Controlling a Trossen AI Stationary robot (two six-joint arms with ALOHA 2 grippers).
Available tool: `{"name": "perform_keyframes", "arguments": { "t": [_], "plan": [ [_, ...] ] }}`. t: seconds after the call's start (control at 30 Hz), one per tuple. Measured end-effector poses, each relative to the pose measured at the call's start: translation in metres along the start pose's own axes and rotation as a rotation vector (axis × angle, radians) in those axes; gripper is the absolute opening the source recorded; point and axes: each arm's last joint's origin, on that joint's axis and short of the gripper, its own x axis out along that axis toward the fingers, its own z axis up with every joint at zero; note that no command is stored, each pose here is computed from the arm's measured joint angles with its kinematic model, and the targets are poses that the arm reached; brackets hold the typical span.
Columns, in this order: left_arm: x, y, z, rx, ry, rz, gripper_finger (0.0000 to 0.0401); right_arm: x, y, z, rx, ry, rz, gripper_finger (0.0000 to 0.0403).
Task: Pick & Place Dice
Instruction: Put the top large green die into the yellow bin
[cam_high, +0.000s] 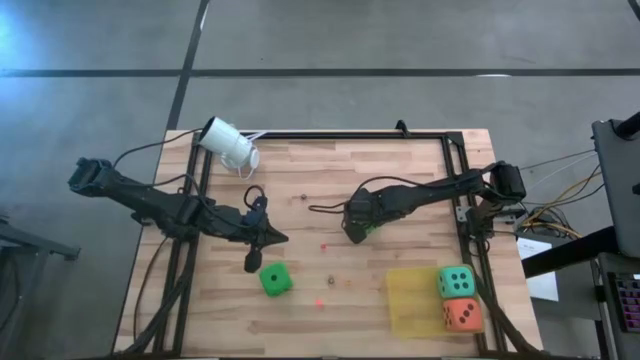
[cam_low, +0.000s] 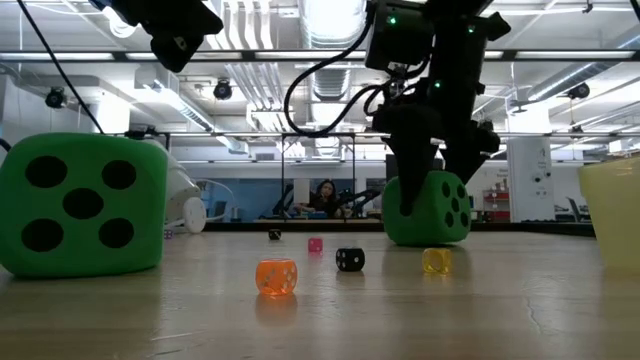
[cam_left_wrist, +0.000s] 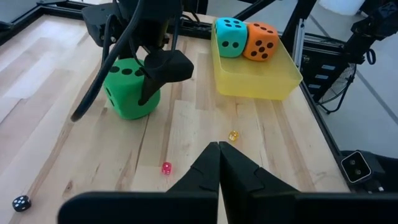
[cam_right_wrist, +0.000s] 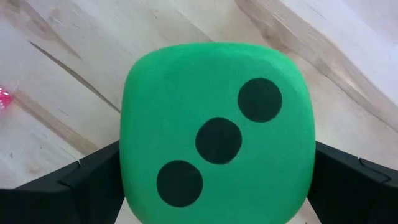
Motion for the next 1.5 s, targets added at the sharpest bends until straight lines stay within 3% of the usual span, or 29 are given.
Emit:
{"name": "perform_keyframes", "arguments": {
  "t": [0.73,1.0,1.2,1.5],
  "plan": [
    [0.000,0.000,0.000,-0.003,0.000,0.000,0.0006,0.005,0.004,0.000,-0.009,0.011,0.024,0.0399],
    [0.000,0.000,0.000,-0.003,0.000,0.000,0.0006,0.006,0.002,-0.001,-0.007,0.003,0.017,0.0349],
    [0.000,0.000,0.000,-0.003,0.000,0.000,0.0006,0.005,0.002,0.000,-0.001,-0.012,0.004,0.0349],
    [0.000,0.000,0.000,-0.002,0.000,0.001,0.0006,-0.032,0.013,0.004,-0.061,-0.035,0.039,0.0347]
  ]
}}
